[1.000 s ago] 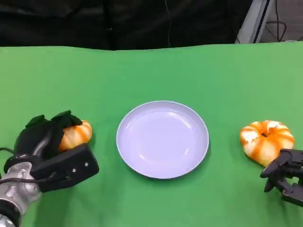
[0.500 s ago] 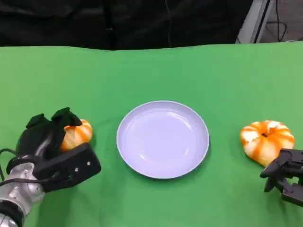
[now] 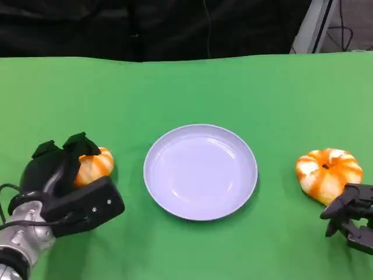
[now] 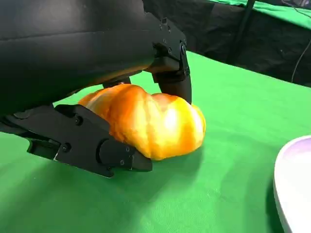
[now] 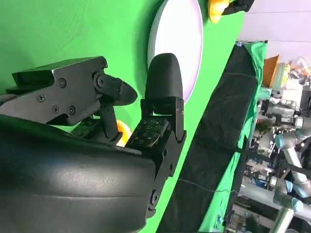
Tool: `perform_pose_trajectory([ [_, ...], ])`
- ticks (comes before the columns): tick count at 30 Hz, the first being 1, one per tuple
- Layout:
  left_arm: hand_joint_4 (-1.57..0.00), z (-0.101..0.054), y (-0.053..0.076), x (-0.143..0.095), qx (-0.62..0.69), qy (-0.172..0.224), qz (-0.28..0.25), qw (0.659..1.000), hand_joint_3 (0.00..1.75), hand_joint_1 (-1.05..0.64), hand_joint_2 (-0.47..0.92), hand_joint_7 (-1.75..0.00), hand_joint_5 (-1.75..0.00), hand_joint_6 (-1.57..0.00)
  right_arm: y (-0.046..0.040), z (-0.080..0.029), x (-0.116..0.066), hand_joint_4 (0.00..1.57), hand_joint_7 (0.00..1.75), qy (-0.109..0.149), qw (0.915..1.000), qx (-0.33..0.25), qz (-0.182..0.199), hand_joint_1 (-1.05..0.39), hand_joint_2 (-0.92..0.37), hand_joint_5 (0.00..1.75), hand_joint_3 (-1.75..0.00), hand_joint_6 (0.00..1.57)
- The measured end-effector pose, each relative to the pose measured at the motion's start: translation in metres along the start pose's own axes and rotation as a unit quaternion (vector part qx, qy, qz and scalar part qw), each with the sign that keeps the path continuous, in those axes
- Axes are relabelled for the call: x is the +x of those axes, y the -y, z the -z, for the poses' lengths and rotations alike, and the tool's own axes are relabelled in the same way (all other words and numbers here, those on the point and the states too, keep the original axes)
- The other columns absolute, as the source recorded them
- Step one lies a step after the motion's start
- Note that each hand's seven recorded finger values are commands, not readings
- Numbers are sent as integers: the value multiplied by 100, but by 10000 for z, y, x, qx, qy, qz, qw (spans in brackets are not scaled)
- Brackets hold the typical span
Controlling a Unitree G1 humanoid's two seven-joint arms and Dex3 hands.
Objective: Grasp the bread from the table and place it into the plate.
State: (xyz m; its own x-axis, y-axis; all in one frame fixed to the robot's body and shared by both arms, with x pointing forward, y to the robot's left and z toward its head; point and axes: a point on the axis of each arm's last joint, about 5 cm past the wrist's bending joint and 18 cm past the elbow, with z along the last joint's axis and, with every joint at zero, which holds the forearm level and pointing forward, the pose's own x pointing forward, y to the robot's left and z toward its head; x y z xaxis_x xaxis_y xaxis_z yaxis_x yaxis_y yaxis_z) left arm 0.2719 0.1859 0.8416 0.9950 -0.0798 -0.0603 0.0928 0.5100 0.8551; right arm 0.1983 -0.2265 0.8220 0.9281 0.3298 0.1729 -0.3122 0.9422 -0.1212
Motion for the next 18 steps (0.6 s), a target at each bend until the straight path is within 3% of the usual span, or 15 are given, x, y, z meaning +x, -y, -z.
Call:
perform_pose_trajectory([
  [14, -20, -1, 2, -1, 18, 11, 13, 10000, 32, -7, 92, -147, -175, -28, 0, -1, 0, 89, 94, 5, 10000, -5, -15, 10, -82, 138, -66, 96],
  [18, -19, -1, 1, -1, 16, 20, 11, 10000, 43, -12, 92, -148, -175, -27, 0, -1, 0, 89, 95, 6, 10000, -4, -18, 11, -81, 138, -67, 96],
])
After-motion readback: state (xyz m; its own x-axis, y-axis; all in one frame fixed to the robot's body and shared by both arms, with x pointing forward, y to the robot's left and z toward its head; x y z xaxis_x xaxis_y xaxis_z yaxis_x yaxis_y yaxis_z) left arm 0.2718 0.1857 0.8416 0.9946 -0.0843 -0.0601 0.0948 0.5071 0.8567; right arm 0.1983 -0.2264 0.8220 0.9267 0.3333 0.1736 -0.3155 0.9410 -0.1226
